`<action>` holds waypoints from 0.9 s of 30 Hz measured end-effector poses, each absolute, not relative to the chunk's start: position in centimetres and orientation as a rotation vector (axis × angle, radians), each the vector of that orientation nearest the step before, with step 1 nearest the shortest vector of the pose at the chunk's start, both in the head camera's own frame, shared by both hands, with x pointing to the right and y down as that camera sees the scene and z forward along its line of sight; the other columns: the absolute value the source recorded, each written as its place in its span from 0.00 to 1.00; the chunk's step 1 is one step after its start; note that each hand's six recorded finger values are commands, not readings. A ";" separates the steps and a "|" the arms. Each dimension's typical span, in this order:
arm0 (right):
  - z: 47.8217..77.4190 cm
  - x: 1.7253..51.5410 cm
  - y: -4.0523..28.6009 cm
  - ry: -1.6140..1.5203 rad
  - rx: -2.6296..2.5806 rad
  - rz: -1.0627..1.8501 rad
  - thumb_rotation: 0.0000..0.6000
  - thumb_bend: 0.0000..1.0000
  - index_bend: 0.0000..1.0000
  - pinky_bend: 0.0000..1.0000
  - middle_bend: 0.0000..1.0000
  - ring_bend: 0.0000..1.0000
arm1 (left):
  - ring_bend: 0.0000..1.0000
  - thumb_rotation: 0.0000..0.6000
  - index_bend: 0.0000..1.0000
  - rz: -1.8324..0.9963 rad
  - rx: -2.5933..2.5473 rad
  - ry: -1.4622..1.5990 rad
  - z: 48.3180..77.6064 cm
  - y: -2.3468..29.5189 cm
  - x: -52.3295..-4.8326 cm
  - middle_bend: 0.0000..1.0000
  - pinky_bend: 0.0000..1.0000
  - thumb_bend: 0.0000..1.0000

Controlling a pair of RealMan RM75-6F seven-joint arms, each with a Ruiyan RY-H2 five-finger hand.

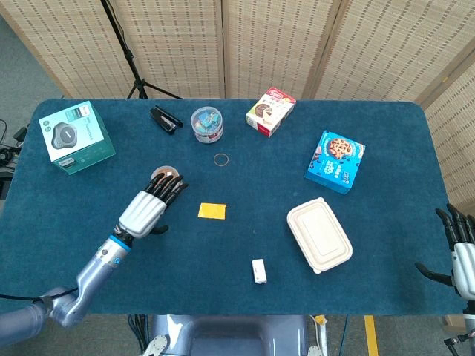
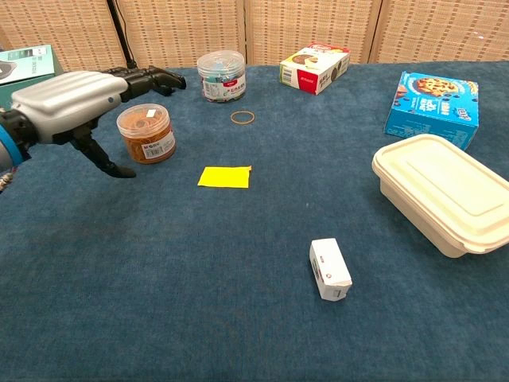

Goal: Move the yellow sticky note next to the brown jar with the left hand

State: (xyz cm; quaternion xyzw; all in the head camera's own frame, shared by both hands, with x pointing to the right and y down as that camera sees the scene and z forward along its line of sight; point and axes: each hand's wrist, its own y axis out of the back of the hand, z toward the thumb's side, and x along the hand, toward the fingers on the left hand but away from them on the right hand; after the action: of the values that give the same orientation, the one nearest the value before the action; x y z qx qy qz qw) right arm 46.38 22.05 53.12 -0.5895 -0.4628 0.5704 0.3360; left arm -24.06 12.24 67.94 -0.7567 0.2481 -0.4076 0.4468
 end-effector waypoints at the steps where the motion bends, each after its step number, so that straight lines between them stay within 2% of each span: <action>1: 53.2 46.5 22.0 -1.208 -1.537 1.494 1.00 0.00 0.00 0.00 0.00 0.00 | 0.00 1.00 0.04 -1.010 -1.874 0.608 68.3 12.1 -23.7 0.00 0.00 0.00; 9: 53.8 47.5 21.7 -1.223 -1.531 1.532 1.00 0.00 0.00 0.00 0.00 0.00 | 0.00 1.00 0.15 -1.027 -1.929 0.499 71.0 11.6 -19.3 0.00 0.00 0.04; 13: 54.1 47.9 21.6 -1.223 -1.529 1.551 1.00 0.00 0.00 0.00 0.00 0.00 | 0.00 1.00 0.19 -1.037 -1.927 0.447 71.4 11.2 -17.5 0.00 0.00 0.08; 18: 54.5 48.2 21.4 -1.224 -1.529 1.571 1.00 0.00 0.00 0.00 0.00 0.00 | 0.00 1.00 0.30 -1.064 -1.901 0.406 71.5 10.1 -15.2 0.00 0.00 0.15; 27: 54.8 48.7 21.4 -1.227 -1.527 1.596 1.00 0.00 0.00 0.00 0.00 0.00 | 0.00 1.00 0.32 -1.128 -1.892 0.365 72.1 9.1 -11.7 0.00 0.00 0.22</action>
State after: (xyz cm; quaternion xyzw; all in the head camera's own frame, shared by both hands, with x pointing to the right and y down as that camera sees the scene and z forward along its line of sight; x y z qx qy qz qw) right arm 48.74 21.37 54.84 -0.5762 -0.4627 0.6019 0.3026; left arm -11.71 9.05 72.11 -0.7613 0.1468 -0.4541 0.4390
